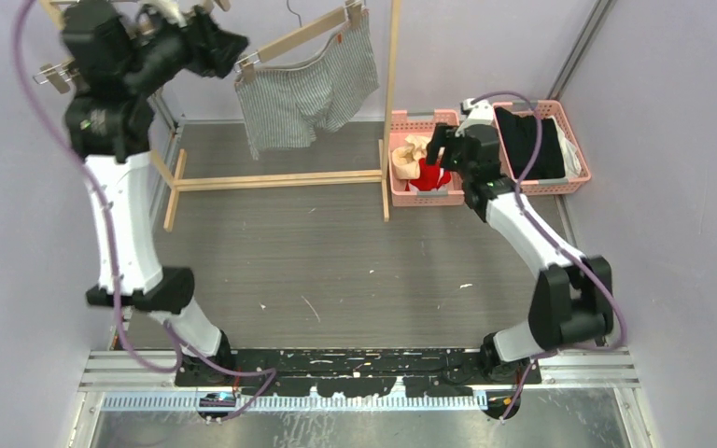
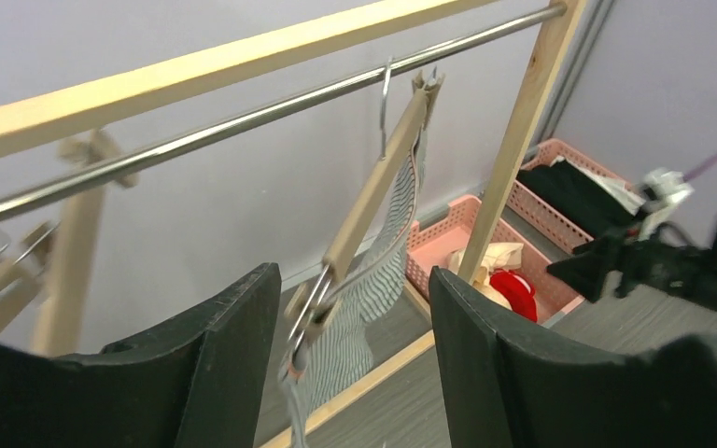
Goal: Remove the underwear clipped to the hanger
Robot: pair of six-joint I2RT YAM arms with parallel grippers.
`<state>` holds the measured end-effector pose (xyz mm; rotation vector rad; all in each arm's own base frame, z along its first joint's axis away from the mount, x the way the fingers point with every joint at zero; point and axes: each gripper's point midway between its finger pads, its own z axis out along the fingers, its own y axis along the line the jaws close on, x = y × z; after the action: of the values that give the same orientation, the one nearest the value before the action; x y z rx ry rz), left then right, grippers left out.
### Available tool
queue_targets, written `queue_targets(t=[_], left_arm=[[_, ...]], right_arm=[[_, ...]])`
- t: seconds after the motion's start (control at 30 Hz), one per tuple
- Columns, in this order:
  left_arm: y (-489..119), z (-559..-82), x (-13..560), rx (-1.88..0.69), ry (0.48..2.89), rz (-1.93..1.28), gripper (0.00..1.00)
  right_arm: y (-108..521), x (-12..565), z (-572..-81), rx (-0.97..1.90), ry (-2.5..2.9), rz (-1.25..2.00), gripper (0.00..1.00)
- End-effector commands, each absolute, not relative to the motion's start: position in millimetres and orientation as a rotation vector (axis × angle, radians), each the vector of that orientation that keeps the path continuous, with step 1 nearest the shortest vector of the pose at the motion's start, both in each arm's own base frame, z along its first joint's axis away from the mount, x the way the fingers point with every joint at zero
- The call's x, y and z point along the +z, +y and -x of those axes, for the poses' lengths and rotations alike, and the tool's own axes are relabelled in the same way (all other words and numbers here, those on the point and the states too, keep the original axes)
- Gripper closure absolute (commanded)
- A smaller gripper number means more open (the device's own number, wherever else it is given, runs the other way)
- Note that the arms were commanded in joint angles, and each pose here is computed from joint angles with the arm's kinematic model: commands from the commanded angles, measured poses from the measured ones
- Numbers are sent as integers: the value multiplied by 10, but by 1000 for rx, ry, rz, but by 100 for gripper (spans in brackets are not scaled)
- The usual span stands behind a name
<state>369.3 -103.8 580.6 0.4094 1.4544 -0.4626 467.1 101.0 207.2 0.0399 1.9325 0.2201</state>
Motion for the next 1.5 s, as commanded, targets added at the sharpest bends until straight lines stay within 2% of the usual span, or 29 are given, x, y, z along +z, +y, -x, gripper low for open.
queue_targets(t=[0.0,0.17,0.4,0.7,1.03,1.2,1.47], left_arm=[[-1208,-3938,5801,-384,1456,-440,38],[-1164,-4297,5666,-328,1464,-410,38],[-1179,-4382,5628,-294,1453,-424,39],[-1443,-4395,5532,-331,1449,-497,40],[-1551,-4540,5321,-321,1486,-517,40],[-1584,-4585,5272,-318,1493,-524,45],[-1592,-4726,5220,-241,1494,-513,43]], right_arm=[[909,3007,-4431,230,1674,-67,24],[875,3250,-4051,253,1615,-48,25],[879,3404,-3713,293,1559,-23,29],[927,3373,-3651,313,1565,-14,35],[946,3332,-3629,303,1575,2,36],[965,3335,-3640,307,1574,5,38],[1015,3301,-3635,318,1580,27,39]])
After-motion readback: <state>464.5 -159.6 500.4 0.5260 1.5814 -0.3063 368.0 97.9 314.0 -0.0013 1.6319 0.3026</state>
